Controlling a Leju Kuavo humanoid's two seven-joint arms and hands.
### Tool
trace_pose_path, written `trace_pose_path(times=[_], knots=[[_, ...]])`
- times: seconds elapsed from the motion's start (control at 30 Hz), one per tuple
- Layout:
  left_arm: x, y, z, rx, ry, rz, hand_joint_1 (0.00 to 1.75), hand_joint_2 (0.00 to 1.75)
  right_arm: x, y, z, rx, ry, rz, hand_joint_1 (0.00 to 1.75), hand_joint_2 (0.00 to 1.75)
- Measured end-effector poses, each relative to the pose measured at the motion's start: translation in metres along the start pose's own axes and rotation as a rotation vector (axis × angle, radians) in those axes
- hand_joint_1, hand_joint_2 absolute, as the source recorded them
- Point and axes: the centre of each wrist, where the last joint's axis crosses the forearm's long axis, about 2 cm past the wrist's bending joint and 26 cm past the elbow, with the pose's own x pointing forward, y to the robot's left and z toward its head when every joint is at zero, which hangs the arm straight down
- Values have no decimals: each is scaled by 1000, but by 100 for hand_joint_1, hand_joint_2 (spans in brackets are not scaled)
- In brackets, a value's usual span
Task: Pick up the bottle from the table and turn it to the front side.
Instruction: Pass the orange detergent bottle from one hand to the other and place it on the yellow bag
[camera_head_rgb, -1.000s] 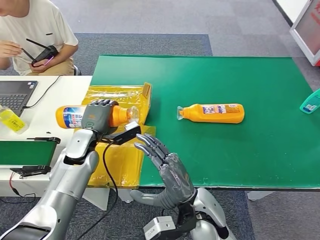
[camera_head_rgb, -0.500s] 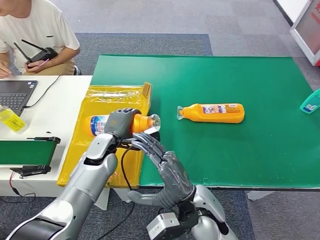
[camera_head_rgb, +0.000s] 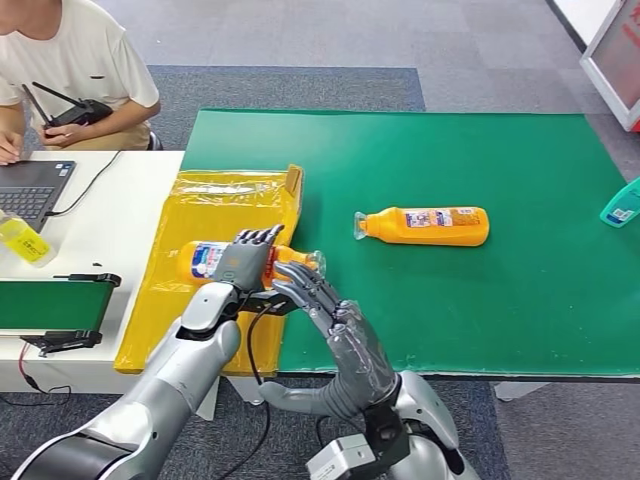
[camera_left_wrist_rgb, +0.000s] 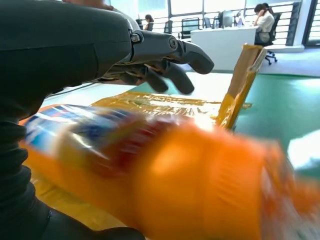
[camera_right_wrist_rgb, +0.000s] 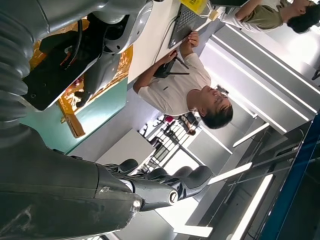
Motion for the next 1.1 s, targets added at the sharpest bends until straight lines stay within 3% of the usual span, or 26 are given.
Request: trace_pose_path(times=[0.43, 0.7, 0.9, 1.1], knots=[[-14, -13, 6, -46, 28, -7, 0, 175, -1, -11, 9, -42, 13, 23, 0, 175], [-16, -13, 9, -2, -51, 71, 0, 175, -1, -11, 13, -46, 24, 35, 0, 175], [3, 0, 25, 110, -186, 331, 0, 175, -1, -12, 22, -64, 62, 71, 0, 175], [28, 16, 68, 271, -339, 688, 0, 175, 2, -13, 37, -98, 125, 125, 0, 175]])
